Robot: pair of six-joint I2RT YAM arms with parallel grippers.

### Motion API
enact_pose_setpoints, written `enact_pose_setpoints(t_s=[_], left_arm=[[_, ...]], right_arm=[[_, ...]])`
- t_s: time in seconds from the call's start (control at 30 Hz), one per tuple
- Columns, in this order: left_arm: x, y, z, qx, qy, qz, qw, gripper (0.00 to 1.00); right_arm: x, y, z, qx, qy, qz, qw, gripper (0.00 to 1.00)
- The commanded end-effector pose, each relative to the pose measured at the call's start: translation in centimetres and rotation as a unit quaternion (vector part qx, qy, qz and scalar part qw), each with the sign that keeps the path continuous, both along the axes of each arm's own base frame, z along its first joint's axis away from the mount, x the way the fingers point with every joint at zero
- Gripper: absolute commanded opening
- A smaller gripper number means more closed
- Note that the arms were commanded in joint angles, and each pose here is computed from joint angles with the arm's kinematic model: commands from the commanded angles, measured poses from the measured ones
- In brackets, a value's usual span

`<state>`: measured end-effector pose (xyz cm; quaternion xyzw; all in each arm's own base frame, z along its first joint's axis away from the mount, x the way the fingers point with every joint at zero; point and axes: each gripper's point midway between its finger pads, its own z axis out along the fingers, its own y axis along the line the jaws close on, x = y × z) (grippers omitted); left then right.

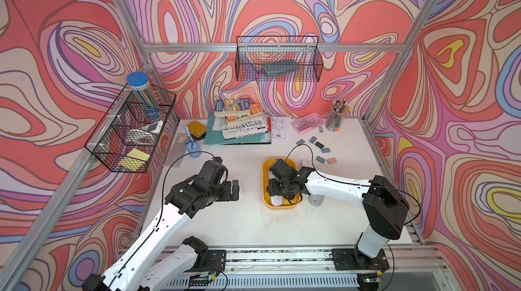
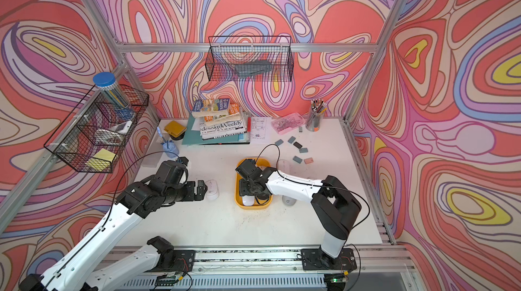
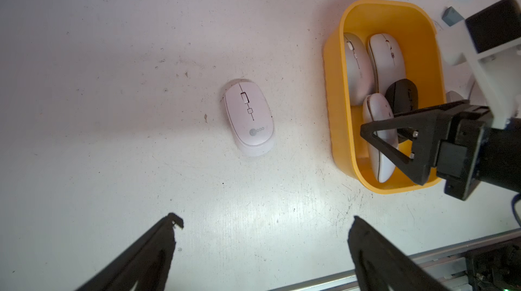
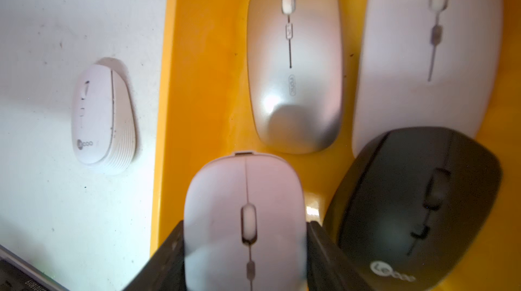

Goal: Take out the mouse from the storage box
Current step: Pick up the mouse from the storage box, then place the mouse at the center of the board.

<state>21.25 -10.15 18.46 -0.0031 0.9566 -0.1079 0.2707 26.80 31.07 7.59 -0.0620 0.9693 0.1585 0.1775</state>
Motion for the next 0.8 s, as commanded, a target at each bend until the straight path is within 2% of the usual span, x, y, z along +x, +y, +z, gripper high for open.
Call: enact_pose_setpoints(t_s=[0.0, 0.5, 0.77], left_arm=[[0.0, -0.1, 0.0, 0.000, -0.002, -0.006, 1.000, 0.99], [0.0, -0.1, 0.2, -0.002, -0.005, -0.007, 1.000, 0.99], [-0.1, -0.2, 0.2, -0.005, -0.007, -0.008, 1.000, 0.99]], right_arm=[[0.6, -0.4, 1.5, -0.012, -0.028, -0.007, 1.000, 0.54], [2.7, -3.6, 5.1, -0.084, -0.103, -0.038, 0.990, 0.54], [2.9, -6.4, 5.6, -0.129, -0.107, -0.075, 0.983, 0.54]])
